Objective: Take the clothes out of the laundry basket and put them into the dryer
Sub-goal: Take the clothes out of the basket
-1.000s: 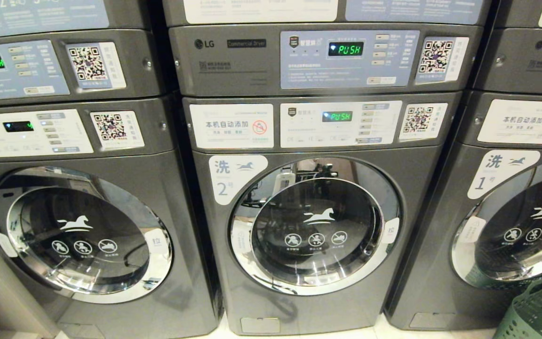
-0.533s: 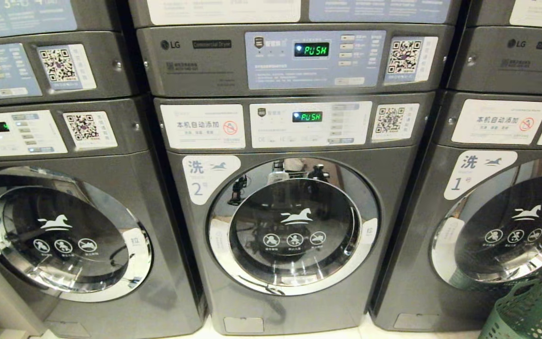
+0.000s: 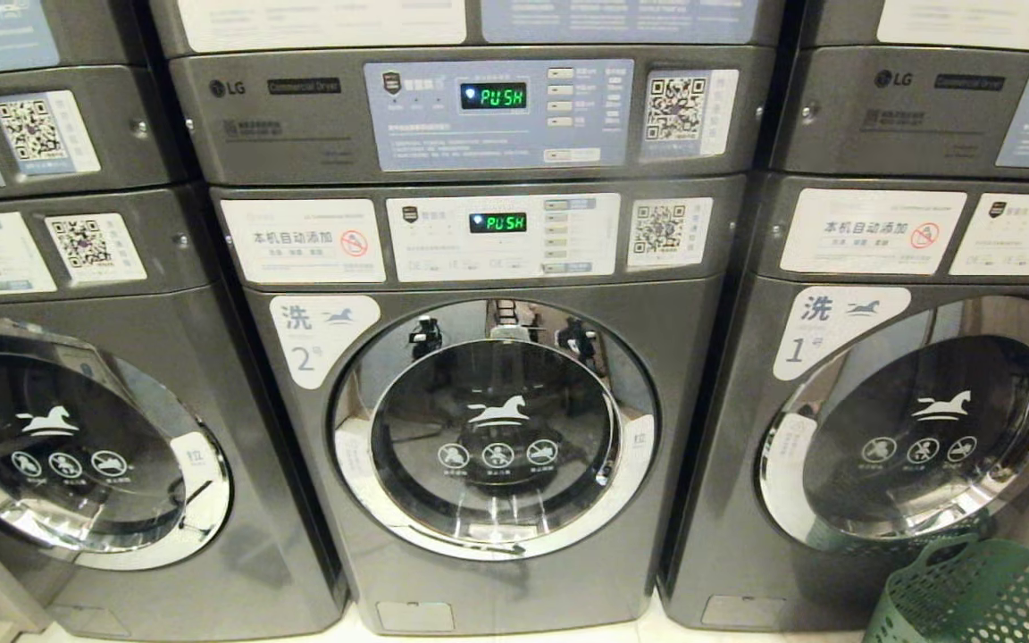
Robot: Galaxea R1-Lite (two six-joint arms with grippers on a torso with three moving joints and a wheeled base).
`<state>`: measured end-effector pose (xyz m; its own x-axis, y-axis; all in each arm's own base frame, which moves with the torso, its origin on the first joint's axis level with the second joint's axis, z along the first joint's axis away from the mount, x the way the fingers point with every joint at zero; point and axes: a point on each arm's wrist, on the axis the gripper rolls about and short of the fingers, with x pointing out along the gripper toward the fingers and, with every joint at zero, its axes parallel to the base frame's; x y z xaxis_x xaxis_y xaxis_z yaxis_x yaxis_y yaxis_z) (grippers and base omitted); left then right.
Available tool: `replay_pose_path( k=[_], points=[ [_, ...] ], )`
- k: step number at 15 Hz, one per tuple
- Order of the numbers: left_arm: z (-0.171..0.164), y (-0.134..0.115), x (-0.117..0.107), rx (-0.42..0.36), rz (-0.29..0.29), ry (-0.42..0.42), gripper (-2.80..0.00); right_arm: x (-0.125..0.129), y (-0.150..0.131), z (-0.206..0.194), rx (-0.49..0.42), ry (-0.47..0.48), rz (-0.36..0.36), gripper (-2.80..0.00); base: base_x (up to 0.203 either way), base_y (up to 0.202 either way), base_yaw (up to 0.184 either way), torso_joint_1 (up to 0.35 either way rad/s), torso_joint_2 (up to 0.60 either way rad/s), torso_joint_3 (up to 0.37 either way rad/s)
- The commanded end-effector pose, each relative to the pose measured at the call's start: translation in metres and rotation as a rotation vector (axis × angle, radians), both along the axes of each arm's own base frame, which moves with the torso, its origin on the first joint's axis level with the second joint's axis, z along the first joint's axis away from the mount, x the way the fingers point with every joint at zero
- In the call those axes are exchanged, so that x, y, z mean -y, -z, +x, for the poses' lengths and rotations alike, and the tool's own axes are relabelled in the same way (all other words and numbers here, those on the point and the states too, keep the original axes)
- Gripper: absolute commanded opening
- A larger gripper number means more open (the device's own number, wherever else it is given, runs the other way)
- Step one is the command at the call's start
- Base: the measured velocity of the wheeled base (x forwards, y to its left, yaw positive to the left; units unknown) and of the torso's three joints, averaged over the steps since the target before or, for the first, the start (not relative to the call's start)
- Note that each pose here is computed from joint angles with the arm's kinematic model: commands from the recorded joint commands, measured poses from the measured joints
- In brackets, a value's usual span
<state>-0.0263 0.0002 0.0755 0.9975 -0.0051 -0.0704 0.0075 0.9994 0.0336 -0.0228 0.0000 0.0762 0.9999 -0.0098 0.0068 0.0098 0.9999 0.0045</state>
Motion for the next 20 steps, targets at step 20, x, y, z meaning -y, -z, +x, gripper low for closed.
replay_pose_path(
  k=[20],
  points=[
    [0.0003,-0.0007,-0.0001,0.012,-0.003,-0.005,-2.8,0.0,0.0,0.0,0.001,0.001,0.0,-2.8,0.0,-0.174,0.002,0.002,0.0,0.002]
  ],
)
